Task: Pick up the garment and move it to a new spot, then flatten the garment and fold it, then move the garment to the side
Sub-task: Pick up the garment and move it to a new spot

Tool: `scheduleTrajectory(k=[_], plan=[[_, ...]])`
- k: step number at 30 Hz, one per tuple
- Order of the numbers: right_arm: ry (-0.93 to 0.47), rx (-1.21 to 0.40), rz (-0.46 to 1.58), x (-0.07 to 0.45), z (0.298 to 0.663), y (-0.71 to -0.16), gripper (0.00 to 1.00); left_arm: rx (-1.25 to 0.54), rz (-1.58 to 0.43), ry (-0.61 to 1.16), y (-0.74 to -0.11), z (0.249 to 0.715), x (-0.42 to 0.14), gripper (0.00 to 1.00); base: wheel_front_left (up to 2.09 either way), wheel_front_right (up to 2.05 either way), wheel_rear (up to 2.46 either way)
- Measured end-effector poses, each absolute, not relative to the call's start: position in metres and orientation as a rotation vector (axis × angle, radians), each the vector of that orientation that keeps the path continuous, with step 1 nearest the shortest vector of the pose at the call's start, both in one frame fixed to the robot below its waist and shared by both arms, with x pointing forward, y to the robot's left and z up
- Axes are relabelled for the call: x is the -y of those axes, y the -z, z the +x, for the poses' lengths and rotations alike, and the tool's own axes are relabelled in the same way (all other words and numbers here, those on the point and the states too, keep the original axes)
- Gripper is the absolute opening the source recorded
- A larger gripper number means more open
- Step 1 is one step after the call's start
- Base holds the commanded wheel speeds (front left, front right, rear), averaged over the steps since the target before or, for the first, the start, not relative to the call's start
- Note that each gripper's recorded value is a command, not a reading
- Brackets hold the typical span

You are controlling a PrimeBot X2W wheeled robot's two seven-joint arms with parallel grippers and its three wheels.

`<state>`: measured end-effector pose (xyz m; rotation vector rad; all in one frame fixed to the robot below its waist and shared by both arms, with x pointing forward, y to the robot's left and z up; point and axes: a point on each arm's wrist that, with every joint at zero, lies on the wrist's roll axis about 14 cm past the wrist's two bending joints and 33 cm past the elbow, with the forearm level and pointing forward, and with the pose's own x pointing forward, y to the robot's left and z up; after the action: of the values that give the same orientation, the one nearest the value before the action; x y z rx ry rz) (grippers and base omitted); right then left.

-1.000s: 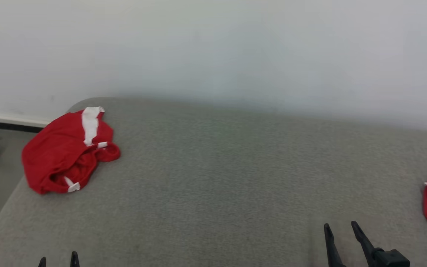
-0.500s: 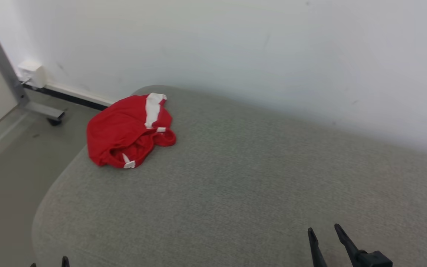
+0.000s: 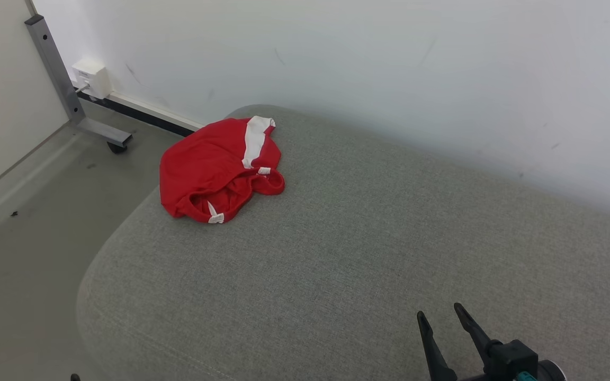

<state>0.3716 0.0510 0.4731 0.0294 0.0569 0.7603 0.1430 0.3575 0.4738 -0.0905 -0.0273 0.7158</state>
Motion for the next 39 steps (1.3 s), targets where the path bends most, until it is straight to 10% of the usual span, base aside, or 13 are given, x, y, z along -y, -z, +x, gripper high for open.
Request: scheduleTrajectory(k=[16,39], plan=[[-0.724,-0.039,0.012,-0.034,0.375,-0.477,1.0,0.078,-0.121,-0.653,-0.484,0.174,-0.348,1.0,0.0,0.0,0.0],[-0.708,0.026,-0.124,0.003,0.46,-0.49,1.0,-0.023,-0.472,-0.563,-0.533,0.409,-0.419,1.0,0.0,0.0,0.0]])
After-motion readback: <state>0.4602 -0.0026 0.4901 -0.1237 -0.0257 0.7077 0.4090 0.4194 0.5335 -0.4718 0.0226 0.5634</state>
